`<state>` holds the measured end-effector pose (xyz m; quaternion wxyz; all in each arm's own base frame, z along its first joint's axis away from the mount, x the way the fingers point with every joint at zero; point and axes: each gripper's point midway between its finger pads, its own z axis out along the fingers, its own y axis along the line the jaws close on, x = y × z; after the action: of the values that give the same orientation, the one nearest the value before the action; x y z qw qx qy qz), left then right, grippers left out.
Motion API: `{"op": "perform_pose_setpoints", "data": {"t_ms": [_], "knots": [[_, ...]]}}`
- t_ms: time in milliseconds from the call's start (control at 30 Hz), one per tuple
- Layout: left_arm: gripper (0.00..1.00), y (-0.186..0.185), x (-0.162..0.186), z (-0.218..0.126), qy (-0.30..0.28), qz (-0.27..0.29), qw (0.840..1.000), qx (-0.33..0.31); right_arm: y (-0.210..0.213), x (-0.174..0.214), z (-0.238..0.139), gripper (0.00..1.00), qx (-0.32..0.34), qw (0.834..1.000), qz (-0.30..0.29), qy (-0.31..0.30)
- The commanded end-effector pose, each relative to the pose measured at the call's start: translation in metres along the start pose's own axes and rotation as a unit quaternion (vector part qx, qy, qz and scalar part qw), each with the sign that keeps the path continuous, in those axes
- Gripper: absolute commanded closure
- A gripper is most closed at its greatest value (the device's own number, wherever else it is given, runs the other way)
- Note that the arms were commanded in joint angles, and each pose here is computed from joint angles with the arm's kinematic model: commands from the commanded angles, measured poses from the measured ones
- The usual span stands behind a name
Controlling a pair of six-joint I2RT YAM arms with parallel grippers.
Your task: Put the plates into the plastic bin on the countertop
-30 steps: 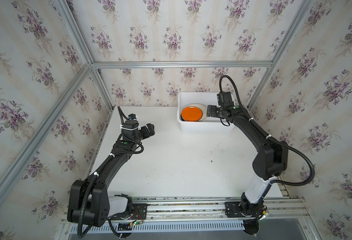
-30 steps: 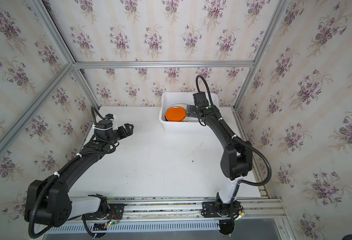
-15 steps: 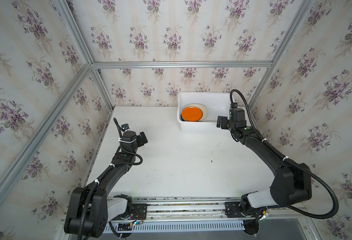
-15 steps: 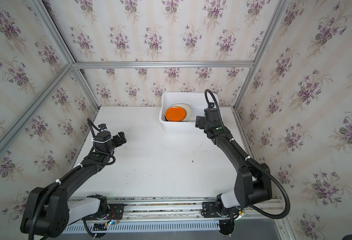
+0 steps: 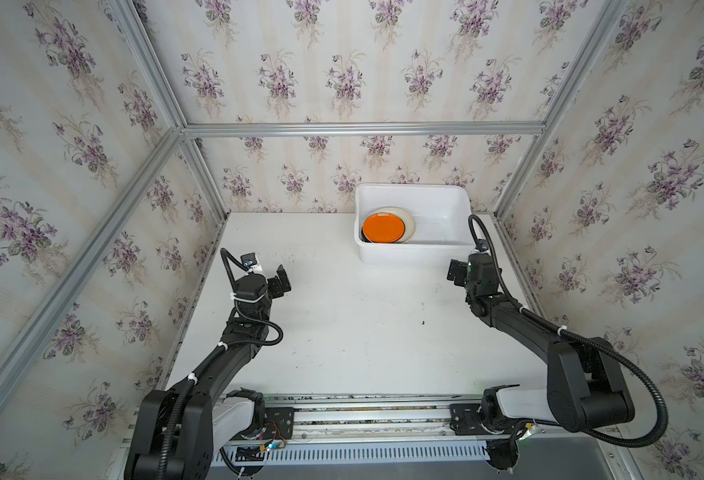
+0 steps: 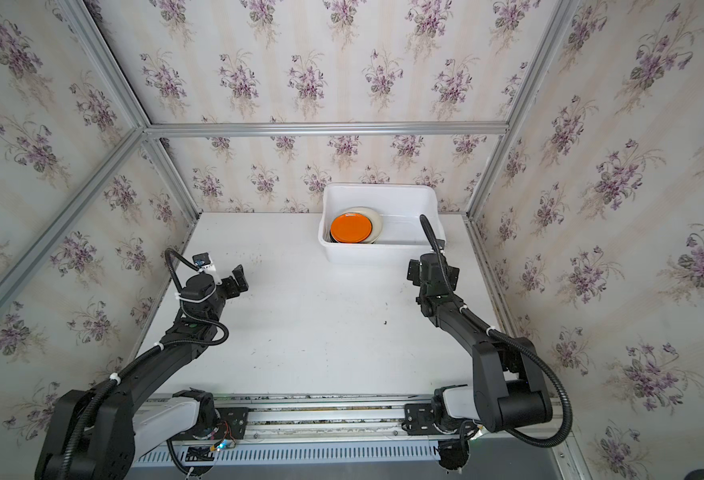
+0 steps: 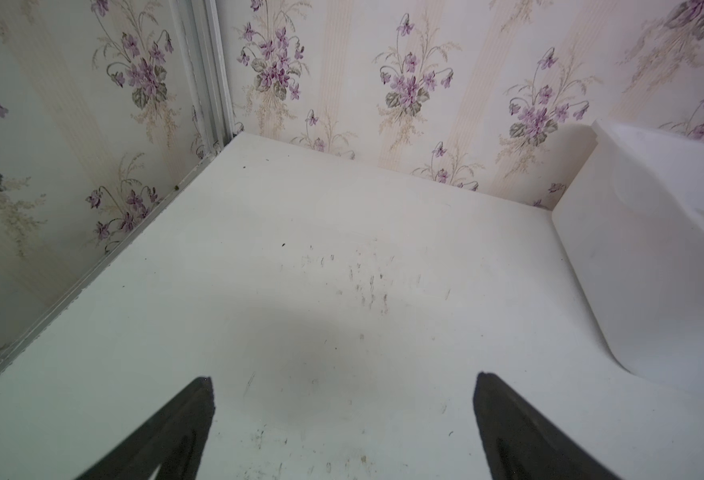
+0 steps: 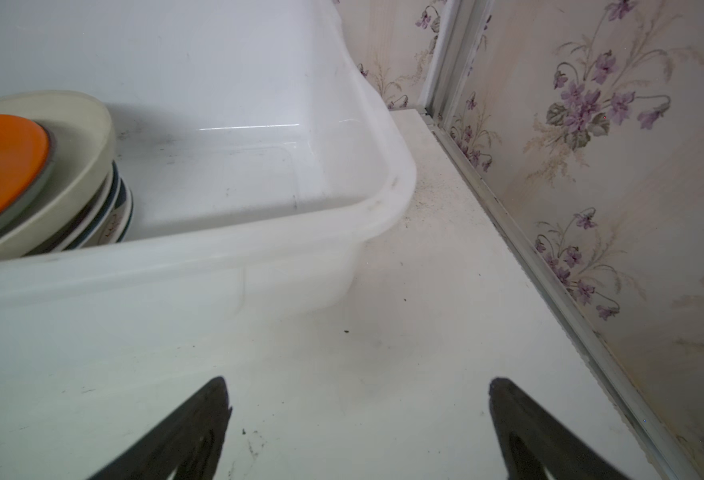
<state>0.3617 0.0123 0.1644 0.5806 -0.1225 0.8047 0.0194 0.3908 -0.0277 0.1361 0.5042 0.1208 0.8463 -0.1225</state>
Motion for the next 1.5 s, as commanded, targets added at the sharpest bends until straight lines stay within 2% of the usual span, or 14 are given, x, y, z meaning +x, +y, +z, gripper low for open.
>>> {"op": "perform_pose_setpoints", "data": {"t_ms": [0,233,333,433,600,767,867,967,1100,1200,1267,1367,1433,1467], "knots": [[0.01,-0.003,-0.027,-0.003,-0.059,0.003,0.998,0.015,-0.026,-0.021,0.002,0.00,0.059,0.995,0.032,-0.067],[0.01,-0.009,-0.026,-0.005,-0.062,0.008,0.997,0.038,-0.040,-0.007,0.004,0.00,0.061,0.997,0.022,-0.040],[0.01,-0.010,-0.029,-0.005,-0.062,0.030,0.997,0.040,-0.042,0.007,0.006,0.00,0.066,0.998,0.013,-0.018],[0.01,0.003,-0.032,-0.007,-0.077,0.032,0.996,0.007,-0.044,0.017,0.010,0.00,0.070,0.997,0.024,-0.028],[0.01,0.003,-0.035,-0.004,-0.083,0.045,0.995,0.016,-0.039,0.025,0.019,0.00,0.061,0.997,0.028,-0.038],[0.01,0.005,-0.018,-0.009,-0.061,0.049,0.997,0.018,-0.036,0.026,0.020,0.00,0.054,0.998,0.025,-0.031],[0.01,0.012,-0.004,0.000,-0.061,0.056,0.997,0.004,-0.035,0.025,0.020,0.00,0.052,0.998,0.026,-0.033],[0.01,0.002,-0.005,0.009,-0.057,0.077,0.995,0.024,-0.033,0.026,0.020,0.00,0.047,0.998,0.023,-0.033],[0.01,-0.004,0.011,0.022,-0.040,0.086,0.994,0.044,-0.027,0.026,0.015,0.00,0.020,0.998,0.017,-0.051],[0.01,-0.011,0.016,0.018,-0.050,0.094,0.992,0.072,-0.023,0.026,0.011,0.00,0.004,0.997,0.018,-0.070],[0.01,-0.017,0.018,0.010,-0.093,0.105,0.985,0.096,-0.017,0.026,0.008,0.00,-0.019,0.997,0.011,-0.079],[0.01,-0.016,0.022,0.010,-0.072,0.104,0.988,0.094,0.007,0.032,0.004,0.00,-0.089,0.991,-0.015,-0.104],[0.01,-0.017,0.020,0.017,-0.069,0.104,0.988,0.096,0.013,0.033,0.009,0.00,-0.099,0.987,-0.025,-0.127],[0.01,-0.015,0.022,0.017,-0.056,0.099,0.989,0.095,0.014,0.038,0.010,0.00,-0.103,0.989,-0.027,-0.098]]}}
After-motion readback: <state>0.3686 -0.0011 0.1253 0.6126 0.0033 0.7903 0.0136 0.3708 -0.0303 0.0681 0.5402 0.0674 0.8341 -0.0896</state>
